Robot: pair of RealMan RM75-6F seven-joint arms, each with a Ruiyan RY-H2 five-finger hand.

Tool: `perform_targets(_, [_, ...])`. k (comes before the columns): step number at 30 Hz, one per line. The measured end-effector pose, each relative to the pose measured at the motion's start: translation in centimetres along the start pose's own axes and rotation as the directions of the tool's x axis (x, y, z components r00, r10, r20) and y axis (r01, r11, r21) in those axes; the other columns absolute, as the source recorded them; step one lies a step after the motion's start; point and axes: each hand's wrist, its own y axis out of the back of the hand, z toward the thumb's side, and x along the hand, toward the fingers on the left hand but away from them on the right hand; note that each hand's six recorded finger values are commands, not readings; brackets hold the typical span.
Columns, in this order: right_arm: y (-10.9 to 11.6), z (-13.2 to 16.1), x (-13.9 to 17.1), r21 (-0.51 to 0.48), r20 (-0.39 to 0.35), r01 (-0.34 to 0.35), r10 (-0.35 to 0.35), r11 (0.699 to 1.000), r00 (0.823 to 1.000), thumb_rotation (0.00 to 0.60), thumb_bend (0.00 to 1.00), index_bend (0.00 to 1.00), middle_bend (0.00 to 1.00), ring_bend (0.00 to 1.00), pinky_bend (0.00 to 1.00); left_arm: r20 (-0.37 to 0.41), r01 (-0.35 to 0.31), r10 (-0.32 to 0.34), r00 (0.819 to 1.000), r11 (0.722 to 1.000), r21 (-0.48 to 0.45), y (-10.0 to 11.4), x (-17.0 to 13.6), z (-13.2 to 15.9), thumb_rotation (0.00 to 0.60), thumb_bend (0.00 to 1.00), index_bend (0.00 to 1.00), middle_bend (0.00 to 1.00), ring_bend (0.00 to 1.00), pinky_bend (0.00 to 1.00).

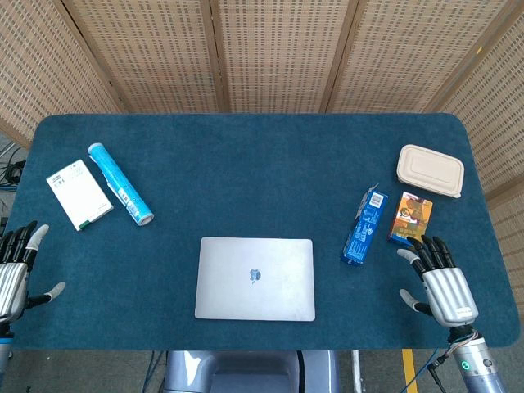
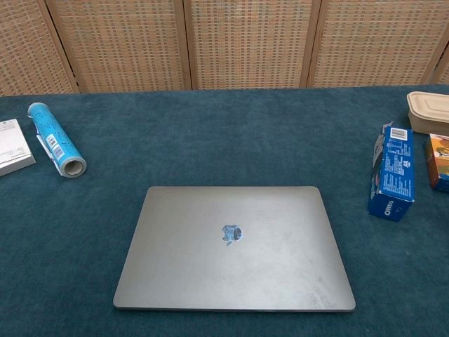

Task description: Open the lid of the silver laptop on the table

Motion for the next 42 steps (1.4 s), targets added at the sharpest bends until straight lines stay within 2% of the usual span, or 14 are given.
perform_targets(33, [1.0,-0.8,0.9,0.011,0.026,0.02,-0.02,1.0,0.999,0.6,0.26,0.22,0.11,0.0,0.03,0.044,0.017,-0.017,0.999,1.0,-0.011,-0.1,0.5,1.4,0.6,0.01,0.01,0.0,0.0,0.0])
perform_targets(37, [1.1,-0.8,0.9,0.012,0.025,0.022,-0.022,1.0,0.999,0.6,0.26,0.22,0.11,0.0,0.03,0.066,0.032,-0.031,0.997,0.999,-0.011,-0.3,0.7,1.9,0.6,0.01,0.01,0.0,0.0,0.0])
perform_targets(42, [1.2,-1.1,1.2,0.019,0.044,0.022,-0.023,1.0,0.999,0.6,0.26,0.22,0.11,0.0,0.03,0.135,0.084,-0.082,0.987,0.996,-0.013,-0.9,1.5,3.7,0.6,0.01,0.01,0.0,0.0,0.0])
